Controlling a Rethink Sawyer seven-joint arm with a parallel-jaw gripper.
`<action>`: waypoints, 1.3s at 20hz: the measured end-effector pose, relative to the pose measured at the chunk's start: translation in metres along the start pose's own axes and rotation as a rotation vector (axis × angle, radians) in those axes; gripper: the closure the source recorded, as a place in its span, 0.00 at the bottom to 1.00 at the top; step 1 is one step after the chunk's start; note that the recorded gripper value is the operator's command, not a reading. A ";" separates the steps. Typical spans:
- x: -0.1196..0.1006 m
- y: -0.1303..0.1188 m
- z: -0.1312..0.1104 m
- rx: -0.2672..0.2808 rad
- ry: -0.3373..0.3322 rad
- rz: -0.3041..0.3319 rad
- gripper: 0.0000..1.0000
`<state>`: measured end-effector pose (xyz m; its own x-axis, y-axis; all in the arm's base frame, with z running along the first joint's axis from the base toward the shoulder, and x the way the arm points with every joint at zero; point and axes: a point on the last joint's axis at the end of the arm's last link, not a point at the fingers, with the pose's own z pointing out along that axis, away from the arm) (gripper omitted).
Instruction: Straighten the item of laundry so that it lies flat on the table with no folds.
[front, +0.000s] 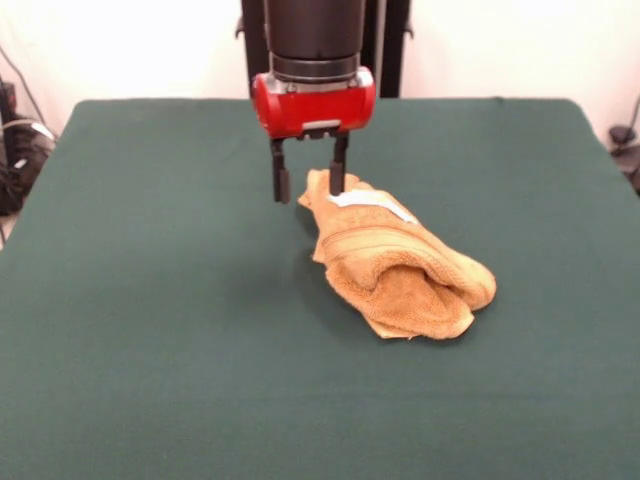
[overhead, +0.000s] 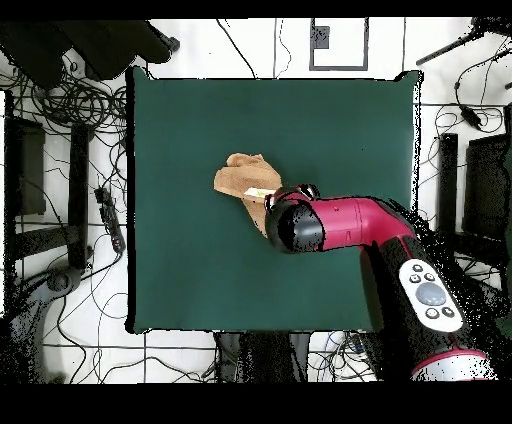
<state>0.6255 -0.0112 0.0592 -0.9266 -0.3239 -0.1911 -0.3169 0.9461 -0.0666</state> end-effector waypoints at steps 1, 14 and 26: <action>0.001 -0.002 0.000 0.003 0.001 -0.002 0.00; 0.018 -0.008 0.012 -0.002 0.034 -0.026 0.00; 0.057 -0.006 0.030 -0.014 0.184 -0.088 0.00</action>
<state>0.5800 -0.0353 0.0197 -0.9161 -0.4010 -0.0026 -0.4001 0.9144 -0.0614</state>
